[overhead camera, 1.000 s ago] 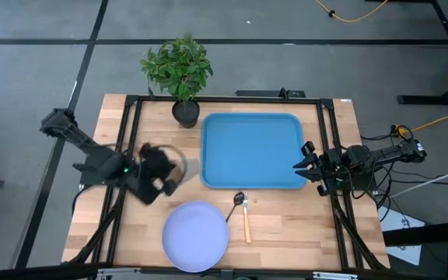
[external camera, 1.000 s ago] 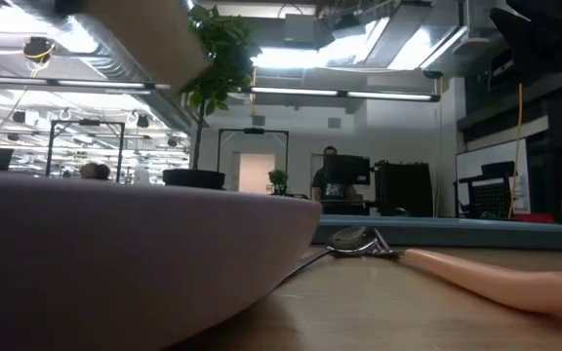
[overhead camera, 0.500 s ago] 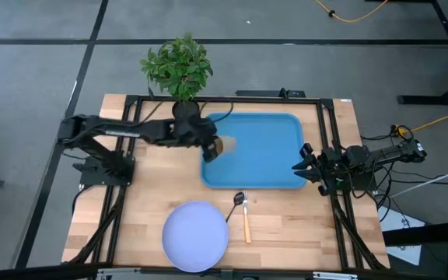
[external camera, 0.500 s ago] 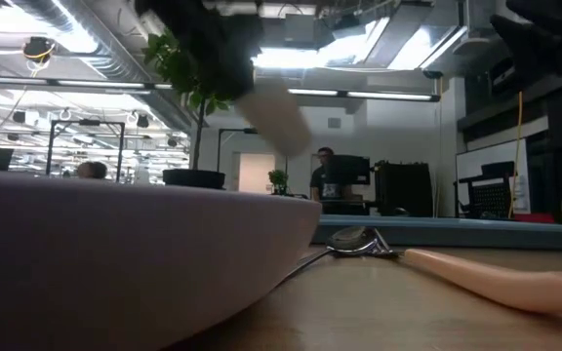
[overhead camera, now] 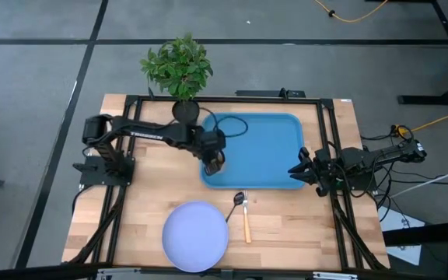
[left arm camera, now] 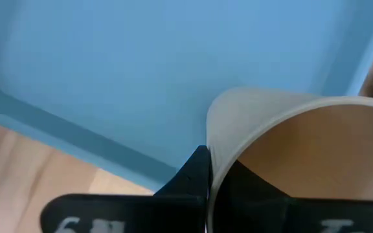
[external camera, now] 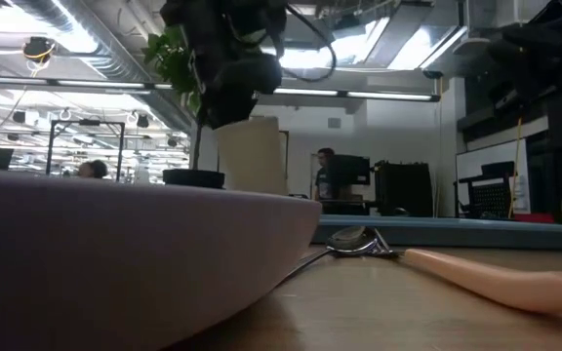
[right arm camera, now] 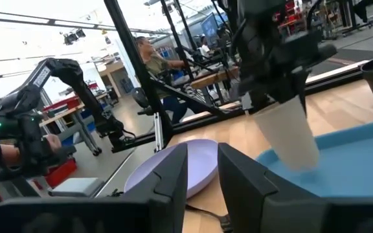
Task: Pick and place plate/cup/fork/spoon on tray
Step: Put the cup on the bottom left of the tray, then adjust the fork
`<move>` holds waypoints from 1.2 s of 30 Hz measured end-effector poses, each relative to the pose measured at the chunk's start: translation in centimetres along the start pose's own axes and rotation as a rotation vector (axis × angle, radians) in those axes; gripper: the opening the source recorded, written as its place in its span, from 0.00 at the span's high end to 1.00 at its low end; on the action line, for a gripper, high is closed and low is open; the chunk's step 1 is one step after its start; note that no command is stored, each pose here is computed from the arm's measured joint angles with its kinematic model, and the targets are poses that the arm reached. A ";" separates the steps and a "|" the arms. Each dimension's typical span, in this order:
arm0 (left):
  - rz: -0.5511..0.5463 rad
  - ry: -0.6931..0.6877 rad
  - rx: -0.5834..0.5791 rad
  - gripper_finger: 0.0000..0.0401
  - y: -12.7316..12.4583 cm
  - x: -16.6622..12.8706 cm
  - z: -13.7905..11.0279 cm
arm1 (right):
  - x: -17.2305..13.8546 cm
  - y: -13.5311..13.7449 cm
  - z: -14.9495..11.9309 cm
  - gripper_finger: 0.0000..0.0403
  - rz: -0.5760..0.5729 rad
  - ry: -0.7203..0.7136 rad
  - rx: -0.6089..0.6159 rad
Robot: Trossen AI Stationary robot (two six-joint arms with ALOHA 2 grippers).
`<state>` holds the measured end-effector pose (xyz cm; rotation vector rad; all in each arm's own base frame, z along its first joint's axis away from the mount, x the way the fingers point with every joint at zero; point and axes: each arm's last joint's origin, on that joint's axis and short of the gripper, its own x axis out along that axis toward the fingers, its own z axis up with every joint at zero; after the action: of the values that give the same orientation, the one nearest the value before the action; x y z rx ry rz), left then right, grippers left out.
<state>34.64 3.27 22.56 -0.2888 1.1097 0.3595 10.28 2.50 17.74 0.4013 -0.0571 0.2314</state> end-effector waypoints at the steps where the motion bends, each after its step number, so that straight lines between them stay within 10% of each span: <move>1: 0.002 0.010 0.005 1.00 -0.2 0.2 0.0 | 0.0 0.0 0.0 0.78 0.000 0.000 0.000; 24: 0.048 0.043 0.002 0.83 -0.5 -0.2 0.1 | 0.0 -0.1 -0.2 0.78 -0.010 0.024 0.000; 36: 0.095 -0.010 0.018 0.82 -1.5 -7.9 3.6 | 0.0 -0.1 -0.3 0.78 -0.012 0.031 0.001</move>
<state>35.08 2.31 31.32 -0.2183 1.1184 0.4349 10.30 2.51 17.42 0.3986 -0.0240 0.2257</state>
